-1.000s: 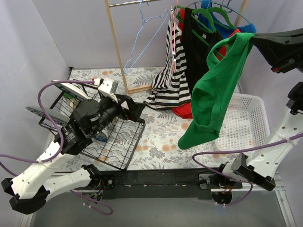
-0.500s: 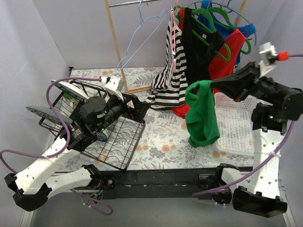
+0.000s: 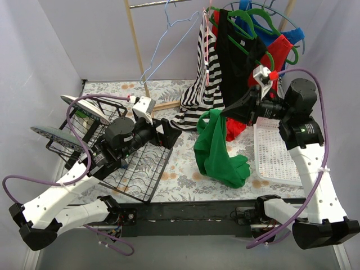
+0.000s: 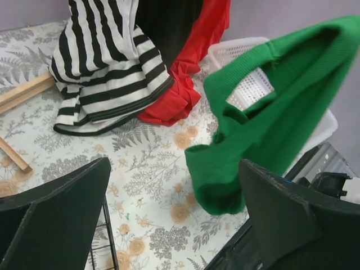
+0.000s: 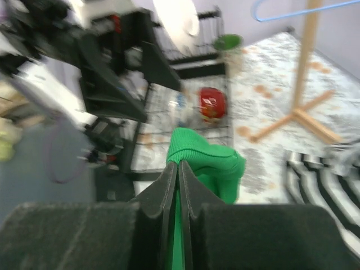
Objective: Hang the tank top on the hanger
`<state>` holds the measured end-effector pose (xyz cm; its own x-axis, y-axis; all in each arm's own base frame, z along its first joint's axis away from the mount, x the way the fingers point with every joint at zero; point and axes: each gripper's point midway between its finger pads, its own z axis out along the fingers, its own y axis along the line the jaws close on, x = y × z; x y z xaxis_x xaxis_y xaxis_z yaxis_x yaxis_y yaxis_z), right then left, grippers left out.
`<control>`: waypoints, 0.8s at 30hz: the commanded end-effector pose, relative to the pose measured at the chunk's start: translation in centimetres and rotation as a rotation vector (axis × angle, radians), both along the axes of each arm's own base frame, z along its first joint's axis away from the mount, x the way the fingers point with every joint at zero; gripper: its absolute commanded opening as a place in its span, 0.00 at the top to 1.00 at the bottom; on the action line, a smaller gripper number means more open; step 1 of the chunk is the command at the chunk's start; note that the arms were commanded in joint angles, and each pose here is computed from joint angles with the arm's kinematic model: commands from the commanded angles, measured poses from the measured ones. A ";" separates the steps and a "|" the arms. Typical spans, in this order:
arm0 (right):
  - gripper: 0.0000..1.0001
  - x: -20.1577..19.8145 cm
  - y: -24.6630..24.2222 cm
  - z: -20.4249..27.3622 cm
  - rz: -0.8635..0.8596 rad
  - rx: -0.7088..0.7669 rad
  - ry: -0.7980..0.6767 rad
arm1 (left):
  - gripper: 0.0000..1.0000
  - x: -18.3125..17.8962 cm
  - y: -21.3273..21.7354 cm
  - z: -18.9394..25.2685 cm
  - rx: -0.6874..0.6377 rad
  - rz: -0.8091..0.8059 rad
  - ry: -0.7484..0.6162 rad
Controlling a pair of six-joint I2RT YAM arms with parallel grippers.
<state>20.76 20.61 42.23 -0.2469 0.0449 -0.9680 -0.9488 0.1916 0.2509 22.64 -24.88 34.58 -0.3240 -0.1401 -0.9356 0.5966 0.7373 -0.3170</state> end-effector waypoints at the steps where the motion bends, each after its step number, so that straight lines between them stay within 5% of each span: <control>1: 0.89 2.6 -2.3 -8.2 -0.156 -0.258 -0.160 | 0.02 -1.4 0.1 -1.2 -0.015 -0.050 0.035; 4: 0.85 2.3 -4.3 -17.1 -0.152 -0.463 -0.132 | 0.02 -2.7 -1.0 -4.0 -0.013 -0.125 0.119; 10: 0.57 -3.4 -9.2 -29.8 -0.013 -0.816 -0.105 | 0.02 -6.1 -4.4 -10.5 -0.034 -0.330 0.374; 16: 0.37 -1.5 -10.1 -27.9 -0.136 -0.842 -0.220 | 0.02 -6.4 -6.0 -14.0 -0.083 -0.335 0.524; 20: 0.28 1.4 -6.3 -25.6 -0.098 -0.690 -0.144 | 0.12 -4.6 -6.8 -16.2 -0.098 -0.232 0.593; 24: 0.28 4.3 -0.9 -26.7 -0.111 -0.694 -0.074 | 0.16 -2.9 -6.5 -17.6 -0.100 -0.112 0.609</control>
<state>21.63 14.82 14.44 -0.2102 -0.6235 -0.7530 -0.9416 0.3363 -0.0157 17.64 -31.05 16.07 -0.8314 -0.0270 -0.5550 0.4267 0.6086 -0.6689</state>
